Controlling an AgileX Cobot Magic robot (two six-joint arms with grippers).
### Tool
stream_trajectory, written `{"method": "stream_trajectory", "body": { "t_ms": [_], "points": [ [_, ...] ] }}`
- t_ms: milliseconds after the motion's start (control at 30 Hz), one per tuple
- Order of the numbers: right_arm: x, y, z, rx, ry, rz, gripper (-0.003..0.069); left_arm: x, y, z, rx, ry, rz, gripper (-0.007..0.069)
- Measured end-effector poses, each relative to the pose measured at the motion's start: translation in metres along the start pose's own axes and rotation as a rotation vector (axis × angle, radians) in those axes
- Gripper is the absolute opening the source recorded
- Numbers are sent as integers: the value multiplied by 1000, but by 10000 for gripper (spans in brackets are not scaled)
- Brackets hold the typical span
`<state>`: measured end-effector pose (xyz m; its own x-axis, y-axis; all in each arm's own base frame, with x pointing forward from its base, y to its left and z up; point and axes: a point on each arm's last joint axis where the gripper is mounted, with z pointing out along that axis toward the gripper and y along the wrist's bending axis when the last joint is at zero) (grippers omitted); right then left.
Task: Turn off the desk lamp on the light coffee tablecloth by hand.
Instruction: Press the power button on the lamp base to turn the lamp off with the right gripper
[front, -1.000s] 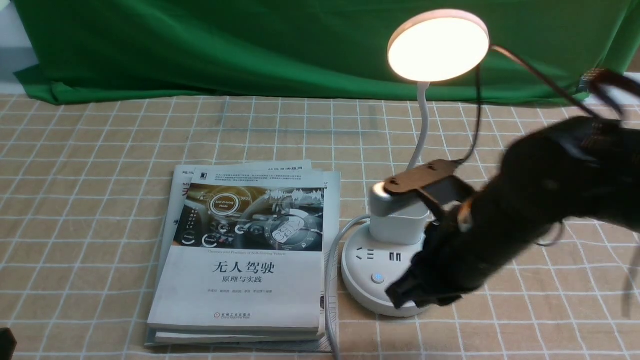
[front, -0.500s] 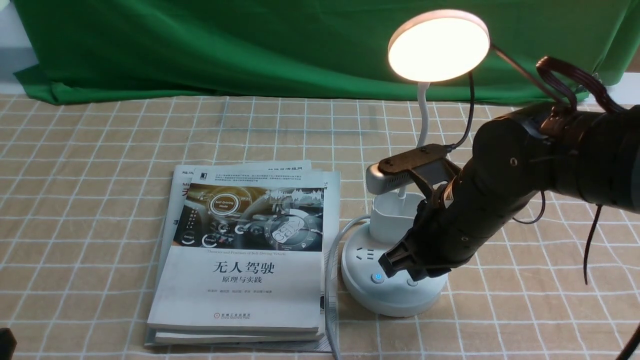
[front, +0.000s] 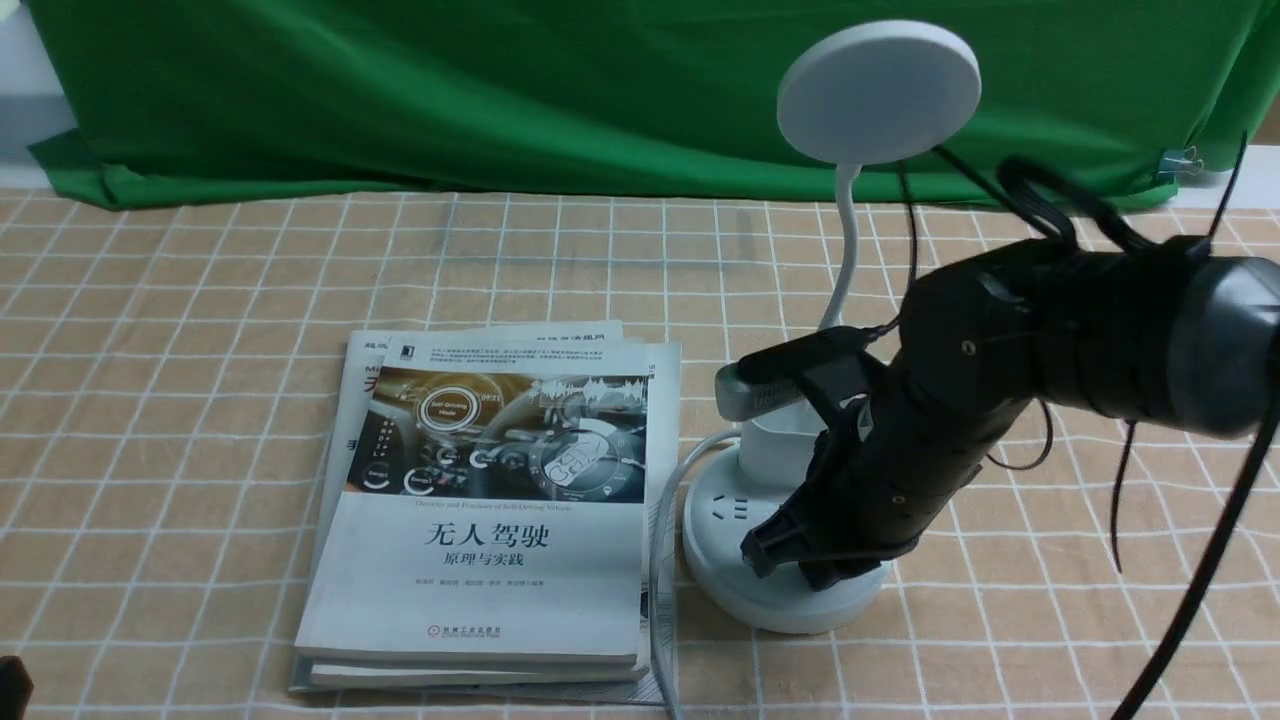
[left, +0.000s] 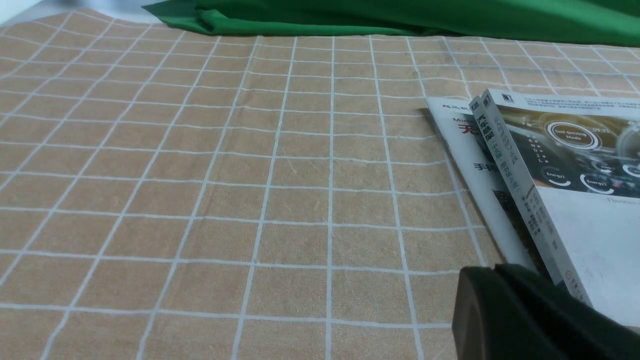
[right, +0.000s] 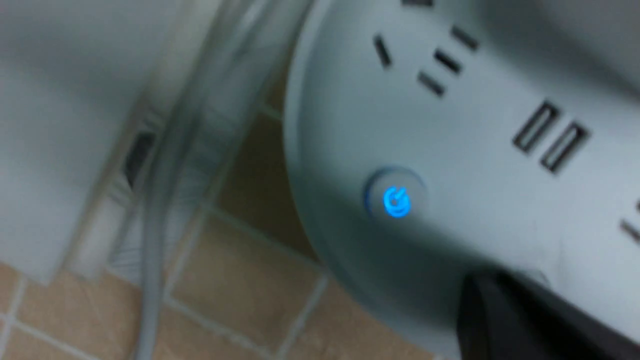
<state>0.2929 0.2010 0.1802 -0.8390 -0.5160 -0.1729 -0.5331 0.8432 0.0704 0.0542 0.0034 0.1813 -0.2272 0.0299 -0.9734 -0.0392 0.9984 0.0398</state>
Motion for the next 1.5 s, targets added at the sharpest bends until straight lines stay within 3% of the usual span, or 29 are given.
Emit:
{"method": "stream_trajectory", "body": {
  "t_ms": [467,1033,1500],
  "points": [
    [1,-4,-36,4,-118,7,34,0,0,0,0,0,0,4],
    [-4,-8,1,10,-29,3,35,0,0,0,0,-1,0,4],
    [1,-4,-46,9,-159,-12,35,0,0,0,0,-1,0,4]
  ]
}}
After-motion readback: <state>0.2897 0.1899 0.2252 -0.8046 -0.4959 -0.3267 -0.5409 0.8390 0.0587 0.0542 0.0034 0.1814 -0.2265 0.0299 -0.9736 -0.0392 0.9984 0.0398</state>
